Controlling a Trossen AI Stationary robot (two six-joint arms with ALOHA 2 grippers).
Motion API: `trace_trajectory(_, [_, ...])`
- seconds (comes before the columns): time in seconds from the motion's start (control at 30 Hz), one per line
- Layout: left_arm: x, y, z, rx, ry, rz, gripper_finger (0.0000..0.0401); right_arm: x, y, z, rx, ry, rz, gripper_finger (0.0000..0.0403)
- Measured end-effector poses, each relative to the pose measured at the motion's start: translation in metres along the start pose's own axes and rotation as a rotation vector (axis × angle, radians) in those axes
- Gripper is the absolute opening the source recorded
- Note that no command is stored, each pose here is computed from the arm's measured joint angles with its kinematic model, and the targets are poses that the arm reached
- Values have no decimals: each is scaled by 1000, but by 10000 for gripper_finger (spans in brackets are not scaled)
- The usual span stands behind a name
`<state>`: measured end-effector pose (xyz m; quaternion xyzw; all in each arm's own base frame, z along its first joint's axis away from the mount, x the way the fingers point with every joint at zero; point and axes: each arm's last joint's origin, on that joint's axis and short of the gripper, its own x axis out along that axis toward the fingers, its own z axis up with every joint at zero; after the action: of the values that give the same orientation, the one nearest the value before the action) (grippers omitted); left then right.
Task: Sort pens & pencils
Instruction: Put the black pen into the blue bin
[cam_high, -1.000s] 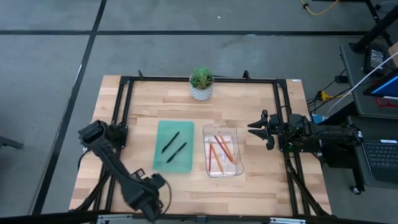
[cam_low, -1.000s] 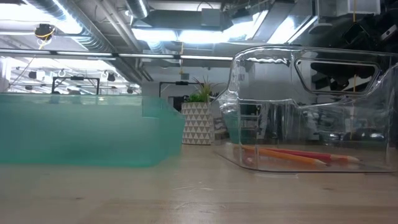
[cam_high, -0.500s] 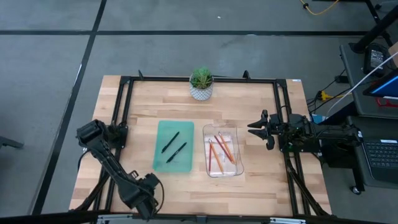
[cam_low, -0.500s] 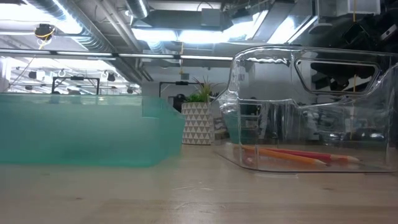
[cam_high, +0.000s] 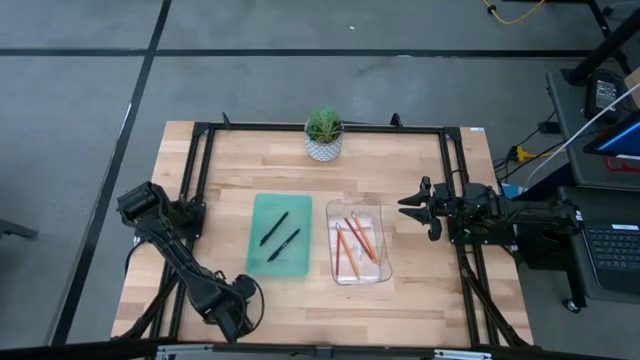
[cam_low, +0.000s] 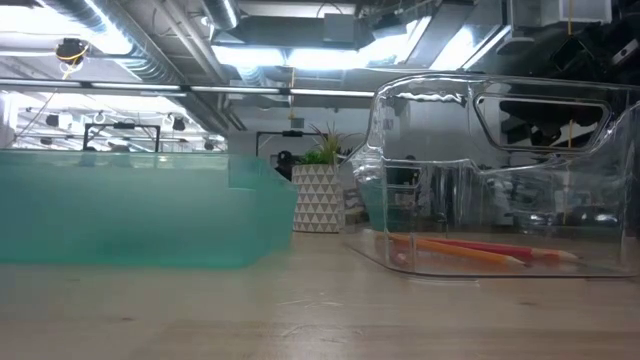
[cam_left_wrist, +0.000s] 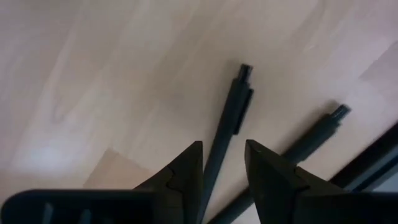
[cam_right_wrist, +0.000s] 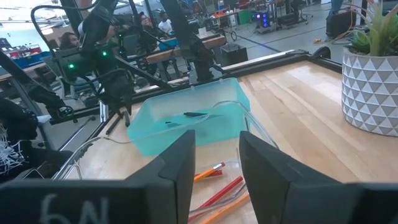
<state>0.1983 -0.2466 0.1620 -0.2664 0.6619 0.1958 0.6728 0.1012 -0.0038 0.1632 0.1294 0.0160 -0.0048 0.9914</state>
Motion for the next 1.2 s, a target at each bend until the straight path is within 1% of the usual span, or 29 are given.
trace_trajectory(0.33, [3, 0, -10, -1, 7, 10, 112, 0, 0, 0, -1, 0, 0, 126])
trace_trajectory(0.47, [5, 2, -10, -2, 9, 43, 112, 0, 0, 0, -1, 0, 0, 126])
trace_trajectory(0.8, [10, 0, -11, 3, 27, 44, 112, 0, 0, 0, -4, 0, 0, 126])
trace_trajectory(1.2, [25, -2, -11, 24, 48, 88, 112, 0, 0, 0, -2, 0, 1, 126])
